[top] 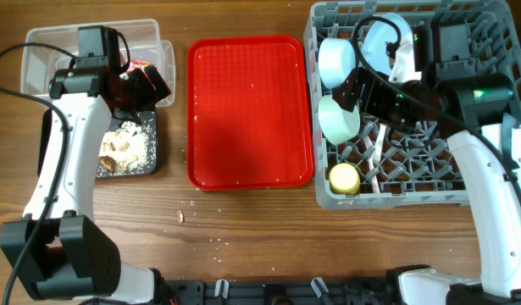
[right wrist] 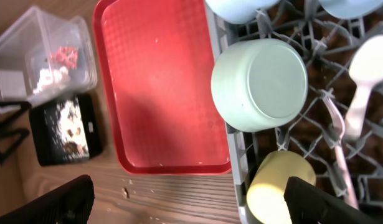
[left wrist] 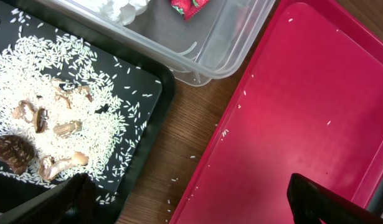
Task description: Sort waste into correct bins and load items into the dishwasher rack
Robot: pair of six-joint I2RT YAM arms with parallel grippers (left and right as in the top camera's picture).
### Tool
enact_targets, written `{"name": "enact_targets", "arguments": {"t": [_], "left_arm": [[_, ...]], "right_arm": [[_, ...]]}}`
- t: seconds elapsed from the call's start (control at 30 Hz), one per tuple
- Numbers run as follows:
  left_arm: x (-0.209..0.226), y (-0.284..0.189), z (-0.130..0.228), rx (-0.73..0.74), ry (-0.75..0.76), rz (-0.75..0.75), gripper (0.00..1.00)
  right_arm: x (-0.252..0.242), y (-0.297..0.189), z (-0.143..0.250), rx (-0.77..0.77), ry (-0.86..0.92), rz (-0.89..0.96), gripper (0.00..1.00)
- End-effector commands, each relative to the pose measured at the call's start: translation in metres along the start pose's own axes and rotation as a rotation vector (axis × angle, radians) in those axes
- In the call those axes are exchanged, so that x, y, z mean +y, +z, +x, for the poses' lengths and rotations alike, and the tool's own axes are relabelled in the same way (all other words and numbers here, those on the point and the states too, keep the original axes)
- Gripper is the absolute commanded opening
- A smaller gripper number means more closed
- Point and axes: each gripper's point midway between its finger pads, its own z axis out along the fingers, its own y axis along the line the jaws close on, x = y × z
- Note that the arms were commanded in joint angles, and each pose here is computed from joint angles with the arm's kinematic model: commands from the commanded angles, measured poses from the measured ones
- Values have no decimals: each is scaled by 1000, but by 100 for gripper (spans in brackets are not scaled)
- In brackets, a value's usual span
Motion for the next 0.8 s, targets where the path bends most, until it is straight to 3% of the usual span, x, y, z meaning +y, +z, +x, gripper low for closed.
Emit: {"name": "enact_targets", "arguments": {"t": [0.0, 0.1, 0.23, 0.33, 0.43, 0.57, 0.77], "left_arm": [[2, -2, -3, -9, -3, -4, 100], [2, -2, -3, -9, -3, -4, 100], [2, -2, -3, -9, -3, -4, 100], [2, -2, -3, -9, -3, -4, 100], [2, -2, -3, -9, -3, -4, 100], [2, -2, -3, -9, -3, -4, 100], [2, -2, -3, -9, -3, -4, 100]], "right_arm": [[-4, 1, -5, -21, 80, 29, 100], [-1, 5, -22, -87, -19, 19, 100], [36, 6, -53, -302, -525, -57, 100], [54, 5, -47, -432, -751, -93, 100], [51, 5, -33, -594, -793, -142, 100], [16, 9, 18, -783, -816, -192, 100], [-36, 22, 69, -897, -772, -165, 100]]}}
